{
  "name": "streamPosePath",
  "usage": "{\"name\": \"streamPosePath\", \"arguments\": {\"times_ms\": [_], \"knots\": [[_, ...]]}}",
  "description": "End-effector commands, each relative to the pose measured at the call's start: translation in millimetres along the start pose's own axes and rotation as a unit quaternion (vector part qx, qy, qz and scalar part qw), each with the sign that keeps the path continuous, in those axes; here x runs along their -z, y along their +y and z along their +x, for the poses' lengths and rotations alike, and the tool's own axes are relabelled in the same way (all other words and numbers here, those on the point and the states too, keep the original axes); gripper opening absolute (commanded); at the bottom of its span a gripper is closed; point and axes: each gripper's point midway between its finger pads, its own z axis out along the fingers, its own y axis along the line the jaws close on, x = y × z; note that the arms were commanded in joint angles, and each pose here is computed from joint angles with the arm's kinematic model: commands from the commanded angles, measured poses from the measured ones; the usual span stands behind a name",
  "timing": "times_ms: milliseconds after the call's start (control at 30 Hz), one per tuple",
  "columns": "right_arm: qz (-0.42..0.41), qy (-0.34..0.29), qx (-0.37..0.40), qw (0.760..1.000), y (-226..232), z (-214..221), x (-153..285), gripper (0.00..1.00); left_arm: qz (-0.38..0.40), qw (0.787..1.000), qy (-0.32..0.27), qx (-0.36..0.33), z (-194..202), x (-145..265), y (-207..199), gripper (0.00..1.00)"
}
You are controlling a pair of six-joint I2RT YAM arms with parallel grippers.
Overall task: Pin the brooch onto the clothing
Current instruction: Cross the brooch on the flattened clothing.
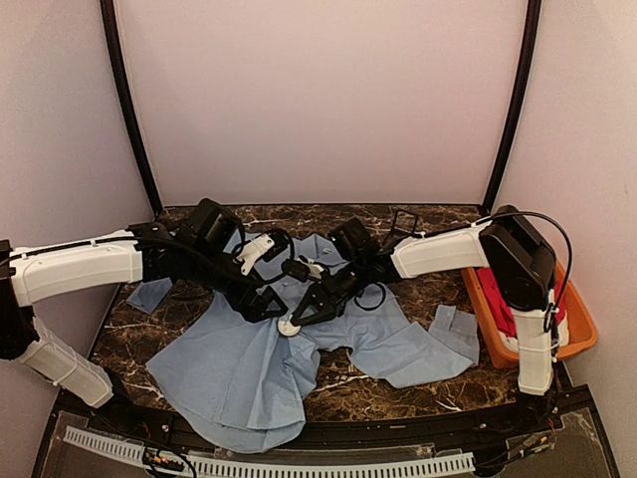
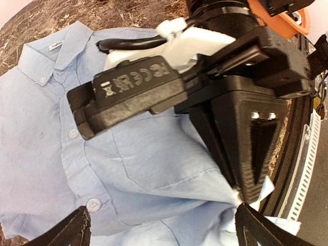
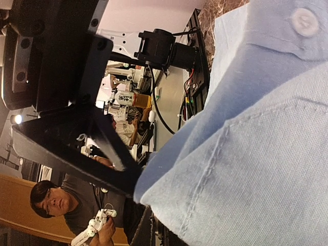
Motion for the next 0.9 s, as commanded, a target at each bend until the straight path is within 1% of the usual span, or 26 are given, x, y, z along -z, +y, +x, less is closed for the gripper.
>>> {"name": "streamPosePath", "arguments": {"times_ms": [0, 133, 267, 367, 467, 567, 867], "knots": [[-0.012, -0.023, 0.042, 0.999, 13.4, -13.0, 10.8, 0.00, 0.016, 1.000, -0.017, -0.001, -4.4, 16.1, -11.4, 0.99], [-0.019, -0.026, 0.037, 0.999, 14.3, -13.0, 13.6, 0.00, 0.011, 1.000, -0.011, -0.001, -0.5, 22.8, -10.5, 0.99], [-0.019, -0.027, 0.035, 0.999, 13.6, -12.8, 13.5, 0.00, 0.014, 1.000, -0.019, -0.007, -1.9, 33.1, -13.2, 0.99], [-0.019, -0.027, 0.031, 0.999, 12.2, -12.3, 13.6, 0.00, 0.046, 0.998, -0.022, -0.022, 0.1, 36.8, -24.7, 0.99], [-0.018, -0.028, 0.032, 0.999, 13.6, -12.4, 13.7, 0.00, 0.050, 0.998, -0.005, -0.025, 10.2, 30.0, -24.5, 0.99], [-0.019, -0.027, 0.035, 0.999, 17.2, -11.9, 13.2, 0.00, 0.031, 0.999, 0.012, -0.022, 19.5, 18.7, -15.1, 0.99], [-0.020, -0.023, 0.038, 0.999, 21.8, -10.5, 9.8, 0.00, 0.033, 0.999, 0.013, -0.020, 15.9, 3.5, -7.2, 0.98]]}}
